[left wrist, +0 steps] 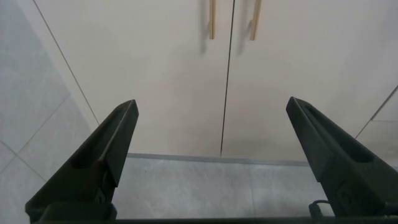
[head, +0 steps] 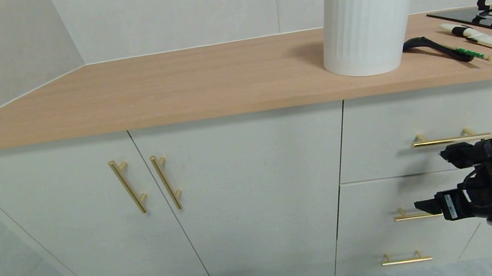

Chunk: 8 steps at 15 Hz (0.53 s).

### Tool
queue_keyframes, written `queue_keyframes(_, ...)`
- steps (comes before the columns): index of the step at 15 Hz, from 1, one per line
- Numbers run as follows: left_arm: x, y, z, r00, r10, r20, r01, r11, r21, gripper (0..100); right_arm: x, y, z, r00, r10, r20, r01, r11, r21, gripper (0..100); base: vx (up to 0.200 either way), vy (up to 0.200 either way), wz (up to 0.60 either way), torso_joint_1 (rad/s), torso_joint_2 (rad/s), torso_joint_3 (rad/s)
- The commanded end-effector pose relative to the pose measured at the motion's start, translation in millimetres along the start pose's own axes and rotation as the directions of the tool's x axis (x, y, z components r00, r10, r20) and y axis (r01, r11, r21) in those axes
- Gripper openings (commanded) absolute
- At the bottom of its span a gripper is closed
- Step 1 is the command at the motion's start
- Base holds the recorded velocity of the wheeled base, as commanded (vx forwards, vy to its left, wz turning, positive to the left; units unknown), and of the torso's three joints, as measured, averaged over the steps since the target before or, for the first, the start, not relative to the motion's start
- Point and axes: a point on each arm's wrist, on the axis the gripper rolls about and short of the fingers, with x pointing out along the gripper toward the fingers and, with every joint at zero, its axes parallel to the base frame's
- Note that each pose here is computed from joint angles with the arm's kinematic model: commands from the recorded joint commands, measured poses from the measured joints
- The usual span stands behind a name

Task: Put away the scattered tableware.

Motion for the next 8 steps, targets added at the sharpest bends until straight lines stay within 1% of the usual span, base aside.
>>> queue_keyframes(1, 0.1, 0.0, 0.0, 1.000, 0.002, -0.001, -0.002, 1.000, 0.000, 100, 20.0, -1.1, -14.3, 0.997, -0.032, -0.073, 0.032, 0.999, -0.003, 100, 0.000, 0.000, 0.00, 0.000, 0.00, 0.000)
queue_keyframes(3, 0.1, 0.0, 0.0, 1.000, 0.001, -0.001, -0.001, 1.000, 0.000, 100, 33.4, -1.1, -22.4, 0.993, -0.058, -0.102, 0.058, 0.998, -0.008, 100, 0.000, 0.000, 0.00, 0.000, 0.00, 0.000)
queue_keyframes(4, 0.1, 0.0, 0.0, 1.000, 0.001, -0.001, -0.001, 1.000, 0.000, 100, 40.6, -0.8, -24.4, 0.994, -0.061, -0.091, 0.061, 0.998, -0.006, 100, 0.000, 0.000, 0.00, 0.000, 0.00, 0.000)
queue_keyframes(6, 0.1, 0.0, 0.0, 1.000, 0.001, -0.001, -0.001, 1.000, 0.000, 100, 55.0, -1.4, -26.8, 0.995, -0.096, -0.038, 0.097, 0.995, 0.006, 100, 0.000, 0.000, 0.00, 0.000, 0.00, 0.000)
queue_keyframes(8, 0.1, 0.0, 0.0, 1.000, 0.001, -0.001, -0.001, 1.000, 0.000, 100, 63.8, -2.2, -30.1, 0.994, -0.112, -0.006, 0.112, 0.994, 0.013, 100, 0.000, 0.000, 0.00, 0.000, 0.00, 0.000)
